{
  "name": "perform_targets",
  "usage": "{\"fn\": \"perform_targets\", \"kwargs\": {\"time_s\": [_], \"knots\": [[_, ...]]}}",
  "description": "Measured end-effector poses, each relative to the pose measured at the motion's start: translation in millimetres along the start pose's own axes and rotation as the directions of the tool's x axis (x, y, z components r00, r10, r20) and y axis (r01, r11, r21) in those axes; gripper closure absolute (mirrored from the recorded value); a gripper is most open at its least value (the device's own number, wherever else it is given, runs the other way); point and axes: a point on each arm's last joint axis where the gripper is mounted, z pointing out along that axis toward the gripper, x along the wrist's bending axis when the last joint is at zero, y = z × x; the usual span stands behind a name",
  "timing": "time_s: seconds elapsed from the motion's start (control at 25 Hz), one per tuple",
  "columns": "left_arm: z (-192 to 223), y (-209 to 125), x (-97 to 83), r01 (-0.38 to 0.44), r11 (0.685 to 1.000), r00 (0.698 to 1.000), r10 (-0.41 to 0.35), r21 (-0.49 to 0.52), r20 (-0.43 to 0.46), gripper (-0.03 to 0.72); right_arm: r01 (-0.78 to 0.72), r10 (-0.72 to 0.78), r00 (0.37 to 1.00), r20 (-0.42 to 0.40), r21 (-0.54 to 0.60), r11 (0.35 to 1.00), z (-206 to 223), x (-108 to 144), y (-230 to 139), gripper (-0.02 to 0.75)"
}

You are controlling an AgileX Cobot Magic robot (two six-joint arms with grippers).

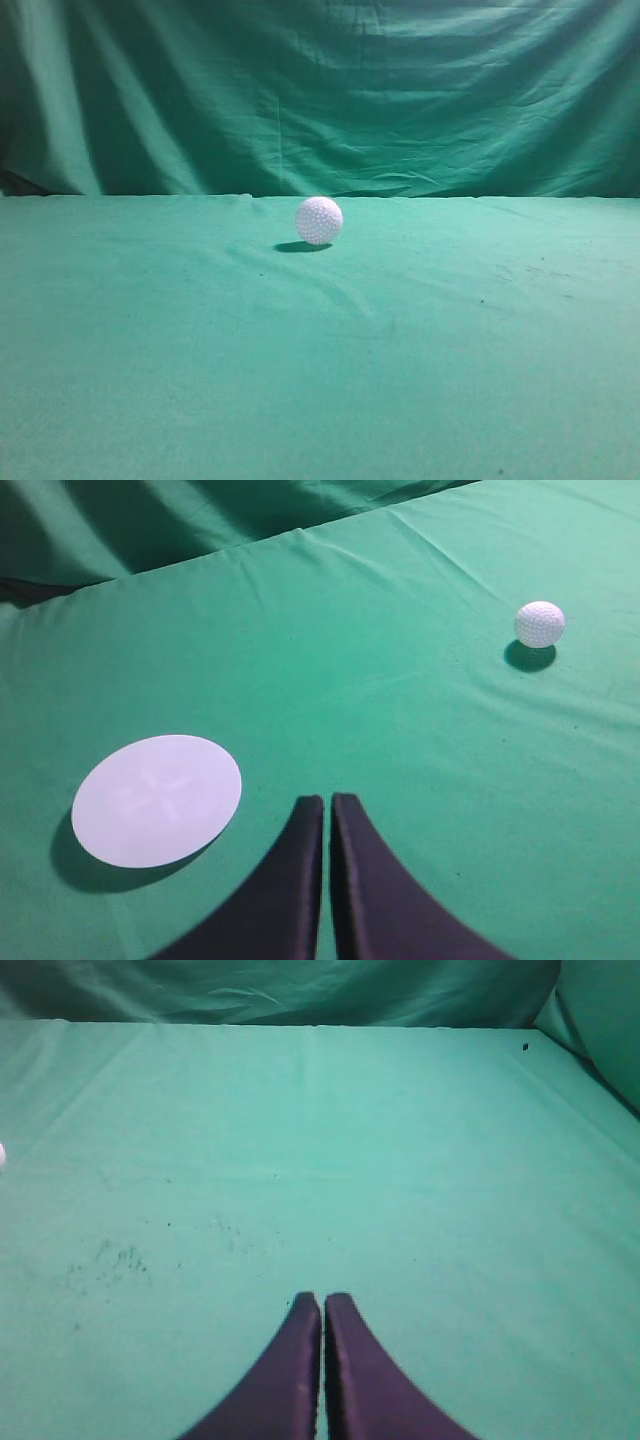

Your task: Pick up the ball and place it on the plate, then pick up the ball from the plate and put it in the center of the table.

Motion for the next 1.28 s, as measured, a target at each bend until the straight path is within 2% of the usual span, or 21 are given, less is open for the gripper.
{"fn": "perform_targets", "kwargs": {"time_s": [0.96, 1.04, 1.28], "knots": [[-1, 0, -0.1, -0.001, 1.000, 1.000, 0.001, -0.004, -0.001, 0.688, 0.006, -0.006, 1.000, 0.000, 0.003, 1.000, 0, 0, 0, 0.738], [-3, 1, -0.4, -0.004, 1.000, 1.000, 0.004, -0.025, -0.005, 0.688, 0.006, -0.006, 1.000, 0.000, 0.003, 1.000, 0, 0, 0, 0.738], [-24, 4, -2.7, -0.051, 0.984, 0.998, 0.044, -0.170, -0.046, 0.688, 0.006, -0.006, 1.000, 0.000, 0.004, 1.000, 0, 0, 0, 0.738]]}}
